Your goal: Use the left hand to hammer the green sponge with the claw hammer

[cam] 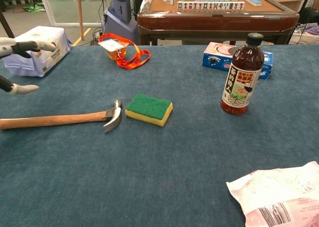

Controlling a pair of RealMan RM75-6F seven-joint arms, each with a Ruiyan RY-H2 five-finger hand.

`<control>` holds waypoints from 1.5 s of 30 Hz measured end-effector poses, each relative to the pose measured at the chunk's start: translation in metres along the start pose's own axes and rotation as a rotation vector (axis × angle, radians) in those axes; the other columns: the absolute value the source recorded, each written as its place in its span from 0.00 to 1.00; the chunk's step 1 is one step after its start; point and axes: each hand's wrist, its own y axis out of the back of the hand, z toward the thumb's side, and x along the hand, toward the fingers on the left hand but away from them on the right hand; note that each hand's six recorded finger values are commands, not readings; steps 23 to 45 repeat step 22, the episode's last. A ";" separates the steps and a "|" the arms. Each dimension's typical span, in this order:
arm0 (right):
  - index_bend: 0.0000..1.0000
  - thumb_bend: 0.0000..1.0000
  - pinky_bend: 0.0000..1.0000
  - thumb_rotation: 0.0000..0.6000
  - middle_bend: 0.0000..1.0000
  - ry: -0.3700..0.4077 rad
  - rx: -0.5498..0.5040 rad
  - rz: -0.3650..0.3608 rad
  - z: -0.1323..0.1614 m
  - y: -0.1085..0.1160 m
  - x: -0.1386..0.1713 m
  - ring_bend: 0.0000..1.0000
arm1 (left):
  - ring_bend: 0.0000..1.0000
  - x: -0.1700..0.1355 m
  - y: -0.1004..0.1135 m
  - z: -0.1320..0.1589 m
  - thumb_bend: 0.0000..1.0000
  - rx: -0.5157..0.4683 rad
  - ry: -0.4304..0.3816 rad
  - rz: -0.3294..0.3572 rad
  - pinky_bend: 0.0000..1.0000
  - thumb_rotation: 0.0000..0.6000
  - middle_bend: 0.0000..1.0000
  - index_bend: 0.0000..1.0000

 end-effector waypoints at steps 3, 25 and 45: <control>0.38 0.25 0.35 1.00 0.51 0.013 0.000 0.009 0.002 -0.003 -0.003 0.37 | 0.00 -0.022 0.008 -0.015 0.27 0.004 0.066 0.053 0.08 1.00 0.00 0.03; 0.38 0.25 0.35 1.00 0.47 0.138 0.012 0.038 0.031 -0.015 -0.013 0.33 | 0.03 -0.163 0.015 -0.046 0.27 0.006 0.333 0.242 0.08 1.00 0.03 0.12; 0.38 0.25 0.35 1.00 0.47 0.138 0.012 0.038 0.031 -0.015 -0.013 0.33 | 0.03 -0.163 0.015 -0.046 0.27 0.006 0.333 0.242 0.08 1.00 0.03 0.12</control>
